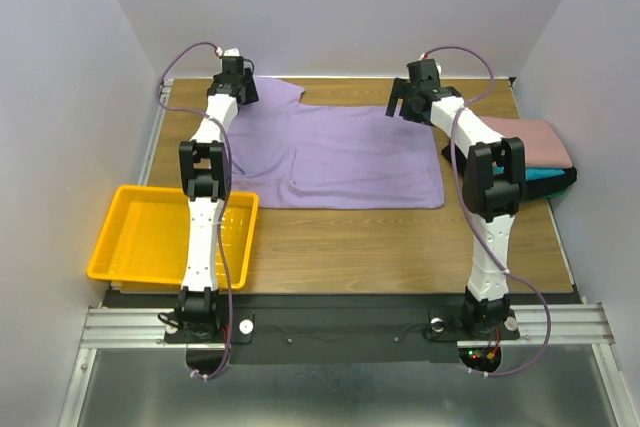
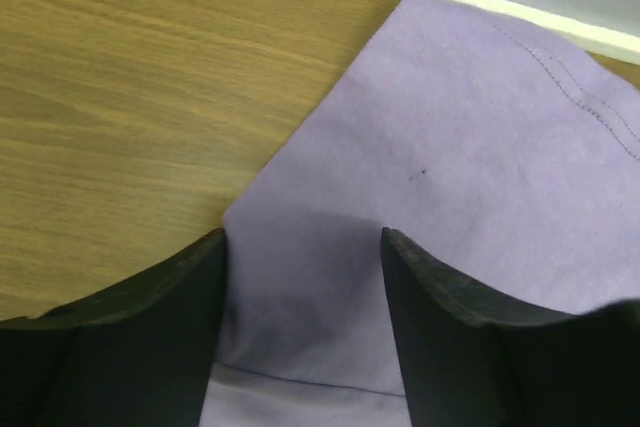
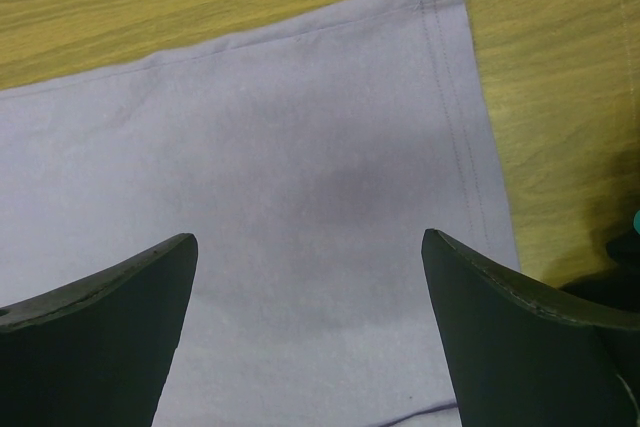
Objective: Fold and stack the t-shirts
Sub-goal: Fold the tshirt
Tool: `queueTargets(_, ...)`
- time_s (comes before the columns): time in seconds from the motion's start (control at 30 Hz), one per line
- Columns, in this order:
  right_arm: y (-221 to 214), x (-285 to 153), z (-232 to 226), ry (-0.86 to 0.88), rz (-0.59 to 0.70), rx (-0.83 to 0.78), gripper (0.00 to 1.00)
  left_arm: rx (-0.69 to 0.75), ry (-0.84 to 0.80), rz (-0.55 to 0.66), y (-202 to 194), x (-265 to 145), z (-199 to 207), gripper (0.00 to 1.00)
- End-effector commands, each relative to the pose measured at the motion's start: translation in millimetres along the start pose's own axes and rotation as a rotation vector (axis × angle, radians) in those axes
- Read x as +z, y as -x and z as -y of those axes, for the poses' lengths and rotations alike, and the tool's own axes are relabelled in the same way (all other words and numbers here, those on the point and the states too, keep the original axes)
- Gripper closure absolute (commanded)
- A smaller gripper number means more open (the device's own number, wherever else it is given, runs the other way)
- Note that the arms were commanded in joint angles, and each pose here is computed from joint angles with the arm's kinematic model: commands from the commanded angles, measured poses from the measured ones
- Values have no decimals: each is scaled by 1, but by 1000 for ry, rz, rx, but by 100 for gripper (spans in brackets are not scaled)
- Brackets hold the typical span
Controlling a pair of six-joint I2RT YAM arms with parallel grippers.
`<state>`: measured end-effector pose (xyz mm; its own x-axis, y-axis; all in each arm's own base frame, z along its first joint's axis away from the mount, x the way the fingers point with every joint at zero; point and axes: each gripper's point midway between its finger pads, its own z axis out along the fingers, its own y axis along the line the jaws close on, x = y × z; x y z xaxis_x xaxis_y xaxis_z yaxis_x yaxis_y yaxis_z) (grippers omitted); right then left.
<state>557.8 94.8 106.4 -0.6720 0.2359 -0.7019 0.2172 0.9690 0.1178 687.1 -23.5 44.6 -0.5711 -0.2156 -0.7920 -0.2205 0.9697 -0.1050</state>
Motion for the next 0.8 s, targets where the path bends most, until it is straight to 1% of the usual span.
queueTargets(0.0, -1, 8, 5, -7, 1, -8, 0, 11, -11, 66, 44, -33, 2, 41)
queueTargets(0.03, -1, 8, 6, -10, 2, -11, 0, 3, -8, 76, 48, -34, 2, 46)
queueTargets(0.07, 1, 9, 9, -24, 7, -11, 0, -2, -7, 90, 52, -35, 2, 58)
queueTargets(0.13, 3, 11, 12, -35, 13, -12, 0, -5, -14, 106, 58, -37, 4, 63)
queueTargets(0.17, 5, 14, 16, -53, 19, -12, 0, -11, -12, 119, 62, -39, 4, 74)
queueTargets(0.27, 18, 18, 23, -73, 44, 4, 0, -7, -17, 134, 69, -44, 5, 82)
queueTargets(0.3, 16, 26, 27, -86, 39, 11, 0, -3, -35, 147, 76, -50, 8, 87)
queueTargets(0.37, 19, 35, 29, -90, 44, 16, 0, 5, -54, 149, 77, -53, 11, 91)
queueTargets(0.4, 33, 37, 28, -88, 72, 22, 0, 3, -65, 168, 84, -59, 13, 97)
queueTargets(0.47, 29, 52, 29, -95, 61, 19, 0, 5, -74, 176, 86, -60, 14, 98)
queueTargets(0.5, 44, 52, 27, -91, 96, 25, 0, 5, -81, 177, 87, -62, 15, 98)
queueTargets(0.57, 42, 68, 34, -123, 99, 25, 0, 5, -100, 179, 88, -63, 19, 99)
queueTargets(0.6, 59, 69, 38, -132, 136, 37, 0, 3, -117, 175, 87, -63, 22, 100)
queueTargets(0.67, 59, 82, 43, -137, 137, 47, 0, 3, -126, 170, 85, -62, 23, 100)
queueTargets(0.77, 74, 87, 43, -118, 168, 36, 0, -1, -129, 169, 84, -60, 24, 100)
